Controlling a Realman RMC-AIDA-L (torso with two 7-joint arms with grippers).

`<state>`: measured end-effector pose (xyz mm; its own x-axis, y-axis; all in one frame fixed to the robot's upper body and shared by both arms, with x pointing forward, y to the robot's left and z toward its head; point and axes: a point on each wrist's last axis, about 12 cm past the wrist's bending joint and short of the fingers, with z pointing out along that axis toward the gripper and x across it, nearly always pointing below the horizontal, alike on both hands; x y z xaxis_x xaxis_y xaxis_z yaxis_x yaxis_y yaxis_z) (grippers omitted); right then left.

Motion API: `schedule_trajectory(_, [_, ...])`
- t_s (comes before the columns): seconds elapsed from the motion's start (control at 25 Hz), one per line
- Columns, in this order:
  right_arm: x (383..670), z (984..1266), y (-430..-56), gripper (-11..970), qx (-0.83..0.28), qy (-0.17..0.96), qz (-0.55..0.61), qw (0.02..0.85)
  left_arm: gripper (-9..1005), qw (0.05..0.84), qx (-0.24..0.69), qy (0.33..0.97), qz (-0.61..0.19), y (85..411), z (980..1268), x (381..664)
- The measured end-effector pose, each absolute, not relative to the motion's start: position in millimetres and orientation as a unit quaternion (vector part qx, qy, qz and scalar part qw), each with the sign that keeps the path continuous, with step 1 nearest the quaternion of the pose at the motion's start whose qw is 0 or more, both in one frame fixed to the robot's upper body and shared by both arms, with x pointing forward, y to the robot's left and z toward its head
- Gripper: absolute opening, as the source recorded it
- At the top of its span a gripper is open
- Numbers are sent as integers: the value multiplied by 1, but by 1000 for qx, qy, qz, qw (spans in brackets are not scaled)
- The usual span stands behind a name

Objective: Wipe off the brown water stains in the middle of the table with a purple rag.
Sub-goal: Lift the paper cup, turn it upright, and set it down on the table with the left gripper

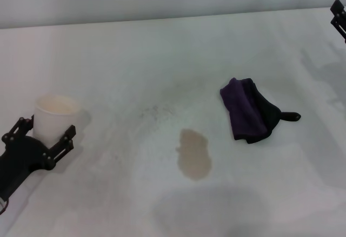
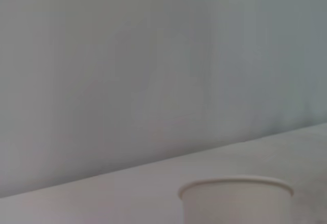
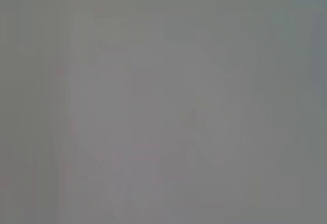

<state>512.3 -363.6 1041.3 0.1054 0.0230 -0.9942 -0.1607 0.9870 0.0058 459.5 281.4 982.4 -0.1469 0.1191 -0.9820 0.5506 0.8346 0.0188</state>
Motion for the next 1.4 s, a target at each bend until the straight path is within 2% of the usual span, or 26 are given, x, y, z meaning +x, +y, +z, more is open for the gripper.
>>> schedule_trajectory(0.8, [511,1041,-362,830,-57,665,65,742,811,598,233,749,-161,277,965,420])
schedule_trajectory(1.4, [508,1039,-363,830,-56,667,65,740,812,595,235,753,-153,279,961,406])
